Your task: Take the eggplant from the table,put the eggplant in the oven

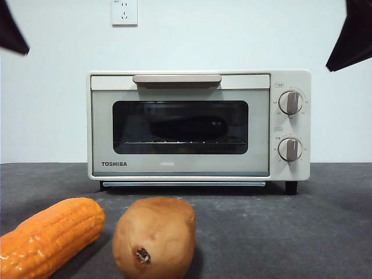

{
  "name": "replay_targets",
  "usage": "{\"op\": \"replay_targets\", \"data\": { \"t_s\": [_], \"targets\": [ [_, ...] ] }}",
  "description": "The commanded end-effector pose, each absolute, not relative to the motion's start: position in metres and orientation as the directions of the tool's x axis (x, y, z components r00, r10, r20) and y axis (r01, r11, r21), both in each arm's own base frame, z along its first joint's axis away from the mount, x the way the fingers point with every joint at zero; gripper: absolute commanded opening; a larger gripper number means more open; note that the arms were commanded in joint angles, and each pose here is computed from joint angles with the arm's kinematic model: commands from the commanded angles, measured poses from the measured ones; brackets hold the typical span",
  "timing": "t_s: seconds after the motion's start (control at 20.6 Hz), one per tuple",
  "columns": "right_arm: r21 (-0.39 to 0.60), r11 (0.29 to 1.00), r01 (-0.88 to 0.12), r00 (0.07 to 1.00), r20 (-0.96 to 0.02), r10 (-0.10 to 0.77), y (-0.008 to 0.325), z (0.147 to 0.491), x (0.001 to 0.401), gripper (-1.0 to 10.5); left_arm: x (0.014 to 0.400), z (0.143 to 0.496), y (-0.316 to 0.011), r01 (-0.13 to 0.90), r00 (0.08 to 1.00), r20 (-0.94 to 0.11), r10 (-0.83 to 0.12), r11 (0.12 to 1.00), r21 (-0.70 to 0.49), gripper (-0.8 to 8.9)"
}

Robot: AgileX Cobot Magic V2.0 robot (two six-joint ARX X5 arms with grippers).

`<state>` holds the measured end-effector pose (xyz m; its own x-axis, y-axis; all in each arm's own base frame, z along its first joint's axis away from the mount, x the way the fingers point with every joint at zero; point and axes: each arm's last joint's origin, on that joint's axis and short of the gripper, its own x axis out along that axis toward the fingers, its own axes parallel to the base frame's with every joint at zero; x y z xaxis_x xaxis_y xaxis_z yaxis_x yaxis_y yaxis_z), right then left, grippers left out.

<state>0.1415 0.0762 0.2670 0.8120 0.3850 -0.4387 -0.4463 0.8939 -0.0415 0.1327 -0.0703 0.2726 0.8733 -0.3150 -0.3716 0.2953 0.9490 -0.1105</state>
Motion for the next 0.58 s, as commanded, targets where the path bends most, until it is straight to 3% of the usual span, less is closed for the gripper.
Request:
{"op": "replay_targets", "data": {
  "t_s": [0.05,0.24,0.58],
  "targets": [
    [-0.023,0.918,-0.397,0.859,-0.361,0.363,0.0702,0.2595,0.1372,0.0,0.1297,0.2593,-0.0698,0.283,0.879,-0.353,-0.32,0.947,-0.151,0.04],
    [-0.044,0.949,-0.313,0.9,-0.334,0.282,0.0639,0.2557,0.1329,0.0,0.1297,0.2515,-0.0698,0.268,0.863,-0.399,-0.311,0.95,-0.161,0.04],
    [-0.04,0.95,-0.31,0.908,-0.31,0.284,0.0639,0.2581,0.133,0.0,0.1303,0.2508,-0.0701,0.267,0.861,-0.404,-0.31,0.95,-0.16,0.04]
  ]
}}
